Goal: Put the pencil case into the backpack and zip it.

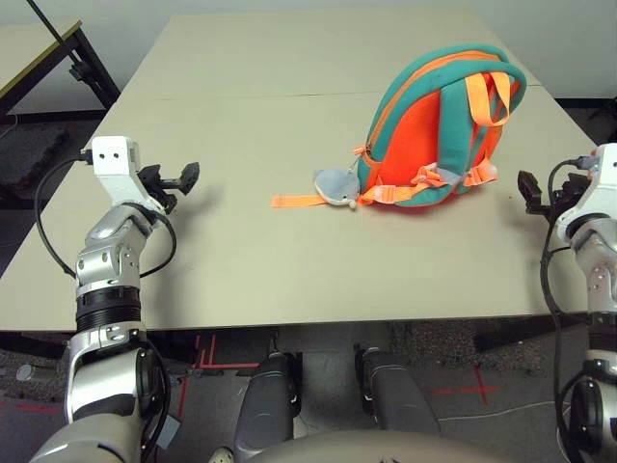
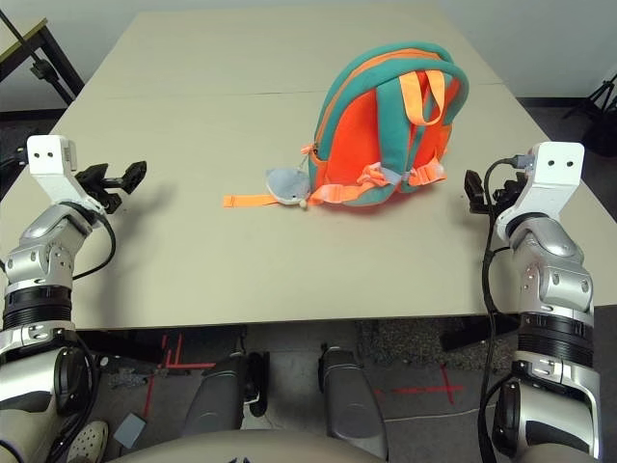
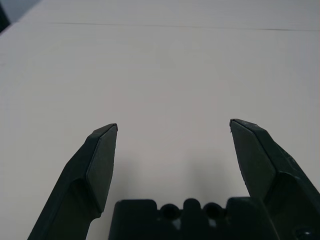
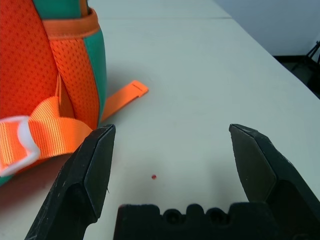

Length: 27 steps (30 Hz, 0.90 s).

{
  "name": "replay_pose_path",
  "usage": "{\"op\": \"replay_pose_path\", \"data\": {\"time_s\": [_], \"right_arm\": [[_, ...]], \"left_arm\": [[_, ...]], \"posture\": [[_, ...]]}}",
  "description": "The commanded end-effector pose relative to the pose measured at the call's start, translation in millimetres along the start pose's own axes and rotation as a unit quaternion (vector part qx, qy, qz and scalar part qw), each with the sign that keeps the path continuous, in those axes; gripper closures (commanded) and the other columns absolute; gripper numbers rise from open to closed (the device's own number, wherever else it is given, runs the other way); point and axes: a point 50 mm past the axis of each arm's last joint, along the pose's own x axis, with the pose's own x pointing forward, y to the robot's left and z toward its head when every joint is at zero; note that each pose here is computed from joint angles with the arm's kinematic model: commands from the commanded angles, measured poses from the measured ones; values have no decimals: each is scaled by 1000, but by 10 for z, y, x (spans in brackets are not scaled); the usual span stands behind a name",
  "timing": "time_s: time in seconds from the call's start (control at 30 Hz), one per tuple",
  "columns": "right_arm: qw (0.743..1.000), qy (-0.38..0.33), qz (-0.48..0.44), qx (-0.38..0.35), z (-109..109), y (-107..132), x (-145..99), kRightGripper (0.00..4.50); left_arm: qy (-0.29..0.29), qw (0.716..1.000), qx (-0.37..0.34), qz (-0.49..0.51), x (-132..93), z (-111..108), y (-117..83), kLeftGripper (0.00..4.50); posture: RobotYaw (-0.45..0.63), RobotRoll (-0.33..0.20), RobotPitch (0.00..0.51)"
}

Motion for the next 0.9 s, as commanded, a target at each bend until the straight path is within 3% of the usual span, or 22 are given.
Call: {"op": "replay_pose_path", "data": {"time_s": [0.03, 0.9], "right_arm": [[1000, -5, -6, 2, -22, -7, 14, 12], [1000, -10, -4, 0, -52, 5, 24, 12]], "left_arm": [[-8, 1000, 7, 25, -2, 6, 103, 0], [-8, 998, 0, 63, 12, -152, 250, 0]], "posture": [[-146, 0, 139], [-152, 0, 149]]}}
